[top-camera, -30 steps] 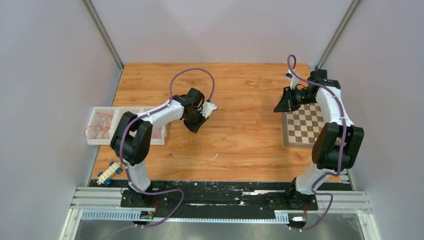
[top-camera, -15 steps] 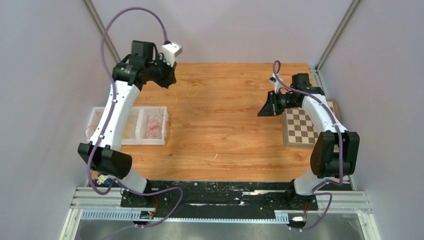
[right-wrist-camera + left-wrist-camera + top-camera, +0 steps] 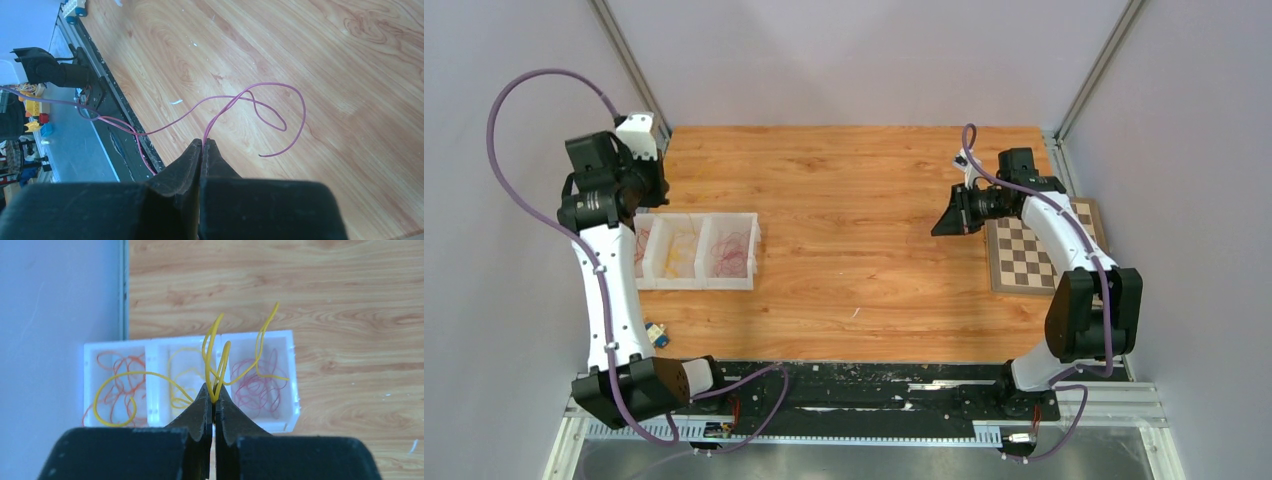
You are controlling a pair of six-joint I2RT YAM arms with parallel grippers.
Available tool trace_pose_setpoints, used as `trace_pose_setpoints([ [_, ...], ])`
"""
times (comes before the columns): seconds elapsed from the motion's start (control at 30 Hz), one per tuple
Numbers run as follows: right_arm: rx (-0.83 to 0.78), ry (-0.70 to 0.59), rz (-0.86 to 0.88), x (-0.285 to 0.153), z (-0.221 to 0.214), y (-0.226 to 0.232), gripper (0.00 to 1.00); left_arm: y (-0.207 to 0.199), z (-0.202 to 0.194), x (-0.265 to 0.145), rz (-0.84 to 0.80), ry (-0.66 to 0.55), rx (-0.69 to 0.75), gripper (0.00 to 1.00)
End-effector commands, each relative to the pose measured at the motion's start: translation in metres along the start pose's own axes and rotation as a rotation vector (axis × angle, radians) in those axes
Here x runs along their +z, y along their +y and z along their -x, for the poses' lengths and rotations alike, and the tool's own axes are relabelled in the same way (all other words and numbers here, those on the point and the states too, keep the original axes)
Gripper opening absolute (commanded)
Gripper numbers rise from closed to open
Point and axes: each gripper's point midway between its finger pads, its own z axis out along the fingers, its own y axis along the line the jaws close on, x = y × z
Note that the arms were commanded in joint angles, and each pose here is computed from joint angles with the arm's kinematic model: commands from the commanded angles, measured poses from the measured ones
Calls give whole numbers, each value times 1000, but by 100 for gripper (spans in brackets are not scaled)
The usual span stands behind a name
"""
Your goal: Untangle the cables
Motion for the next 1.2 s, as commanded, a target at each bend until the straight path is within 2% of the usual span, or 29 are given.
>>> trace_pose_setpoints([
  [0.0,-27,-22,15,0,7,11,0,43,-5,-8,184,-96,-64,0],
  [0.23,-46,27,-35,4,-6,5,0,87,-34,4,375,-153,-171,0],
  [0.43,-19,60,-39,8,-10,-2,0,103,-47,20,457,-217,-266,0],
  [0.77,18,90,-40,14,-17,-9,0,123,-57,38,548,-371,-180,0],
  [0.83,20,92,-42,14,-18,-10,0,119,-66,44,529,-365,-157,0],
  [1.0,26,99,-44,15,-20,-11,0,95,-112,64,419,-249,-150,0],
  [1.17,30,103,-44,16,-21,-12,0,88,-148,72,405,-148,-147,0],
])
